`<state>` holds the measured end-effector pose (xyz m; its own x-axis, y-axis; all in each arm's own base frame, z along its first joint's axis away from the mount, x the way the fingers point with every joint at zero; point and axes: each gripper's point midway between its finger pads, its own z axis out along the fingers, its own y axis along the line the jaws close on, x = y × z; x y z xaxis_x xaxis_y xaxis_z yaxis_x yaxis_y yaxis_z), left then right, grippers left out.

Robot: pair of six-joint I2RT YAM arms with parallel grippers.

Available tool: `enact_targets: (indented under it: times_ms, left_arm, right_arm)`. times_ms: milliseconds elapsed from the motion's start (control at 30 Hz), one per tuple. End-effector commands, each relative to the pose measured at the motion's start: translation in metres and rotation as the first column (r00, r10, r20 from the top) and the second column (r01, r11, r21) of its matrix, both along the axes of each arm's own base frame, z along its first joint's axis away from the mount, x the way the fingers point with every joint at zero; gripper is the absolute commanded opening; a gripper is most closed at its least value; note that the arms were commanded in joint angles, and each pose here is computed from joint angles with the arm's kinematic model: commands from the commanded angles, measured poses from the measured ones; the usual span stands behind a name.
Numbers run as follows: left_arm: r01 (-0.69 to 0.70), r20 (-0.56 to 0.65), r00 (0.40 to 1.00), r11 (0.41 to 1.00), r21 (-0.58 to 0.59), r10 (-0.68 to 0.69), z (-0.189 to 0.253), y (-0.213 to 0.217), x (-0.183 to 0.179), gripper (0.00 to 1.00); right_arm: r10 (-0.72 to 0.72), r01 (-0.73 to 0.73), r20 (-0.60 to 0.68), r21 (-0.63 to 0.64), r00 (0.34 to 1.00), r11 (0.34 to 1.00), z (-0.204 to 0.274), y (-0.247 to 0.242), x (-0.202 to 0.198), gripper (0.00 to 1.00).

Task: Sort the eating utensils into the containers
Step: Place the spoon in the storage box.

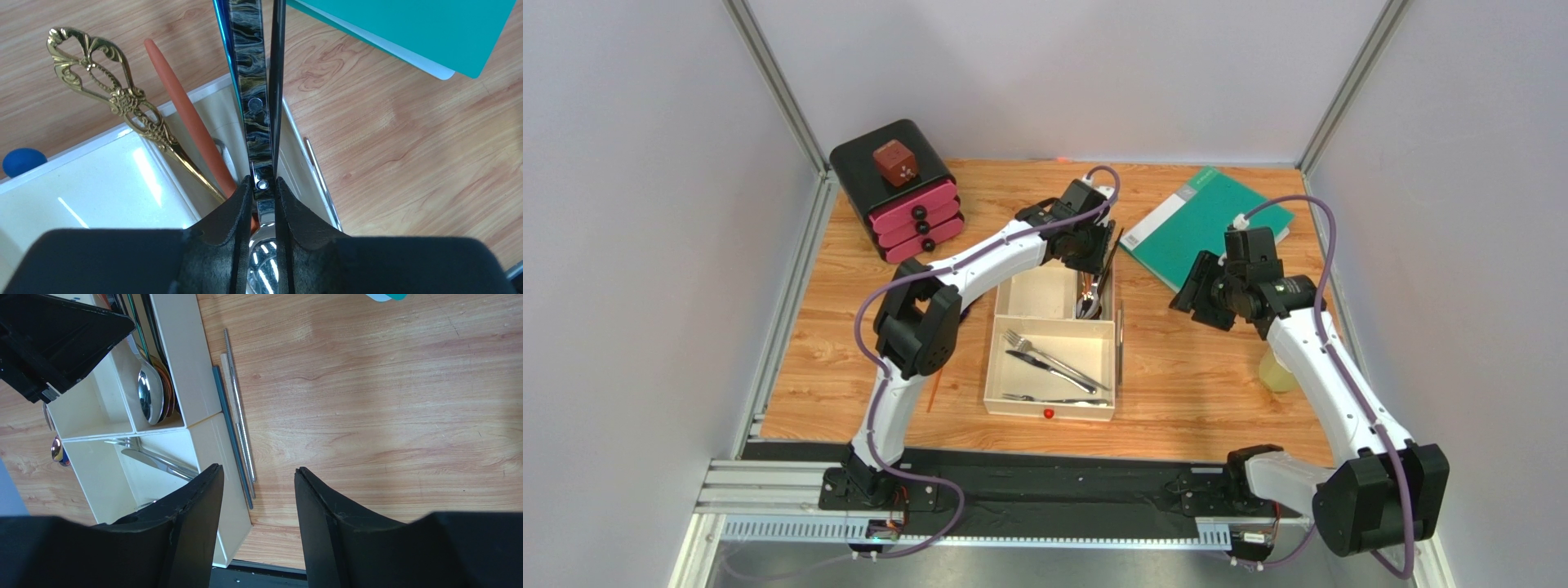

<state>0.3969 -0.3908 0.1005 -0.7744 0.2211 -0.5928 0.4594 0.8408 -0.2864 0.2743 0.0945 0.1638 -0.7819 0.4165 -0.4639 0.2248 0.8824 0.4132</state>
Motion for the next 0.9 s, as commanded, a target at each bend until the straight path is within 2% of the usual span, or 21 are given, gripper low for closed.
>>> enact_targets:
  times_ms: [0,100,233,333,533,633,733,800,867]
  left_arm:
    - [0.024,0.082,0.996,0.999,-0.046,-0.020,0.053,0.002,-0.002,0.24]
    - [0.016,0.116,0.993,0.999,-0.044,-0.011,0.067,0.006,-0.001,0.25]
    - [0.004,0.175,0.985,0.998,-0.057,0.006,0.098,0.012,0.001,0.35]
    - [0.005,0.214,0.977,0.997,-0.079,0.012,0.119,0.014,0.003,0.36]
    - [-0.012,0.232,0.972,0.997,-0.071,0.028,0.135,0.027,0.001,0.35]
    - [-0.105,0.249,0.962,0.993,-0.053,0.115,0.142,0.061,0.007,0.36]
    - [-0.203,0.205,0.958,0.979,-0.009,0.200,0.126,0.111,0.009,0.39]
    - [-0.260,0.164,0.955,0.964,0.056,0.248,0.105,0.150,0.007,0.39]
    - [-0.294,0.134,0.953,0.939,0.180,0.273,0.078,0.185,-0.004,0.39]
  right_arm:
    - [-0.016,0.015,0.025,0.028,1.000,0.999,0.004,0.003,0.010,0.51]
    - [-0.019,0.018,0.022,0.036,1.000,0.999,0.003,0.005,0.012,0.51]
    - [-0.032,0.031,0.018,0.046,0.999,0.998,0.001,0.006,0.016,0.51]
    - [-0.039,0.037,0.016,0.070,0.999,0.997,-0.001,0.009,0.018,0.51]
    - [-0.039,0.037,0.014,0.096,0.999,0.995,0.000,0.015,0.025,0.51]
    - [-0.041,0.039,0.015,0.092,0.999,0.995,0.001,0.014,0.028,0.51]
    - [-0.045,0.043,0.017,0.092,0.999,0.995,0.002,0.014,0.029,0.51]
    - [-0.047,0.046,0.013,0.091,0.999,0.995,0.000,0.014,0.029,0.51]
    - [-0.047,0.046,0.005,0.091,0.999,0.995,-0.002,0.014,0.028,0.51]
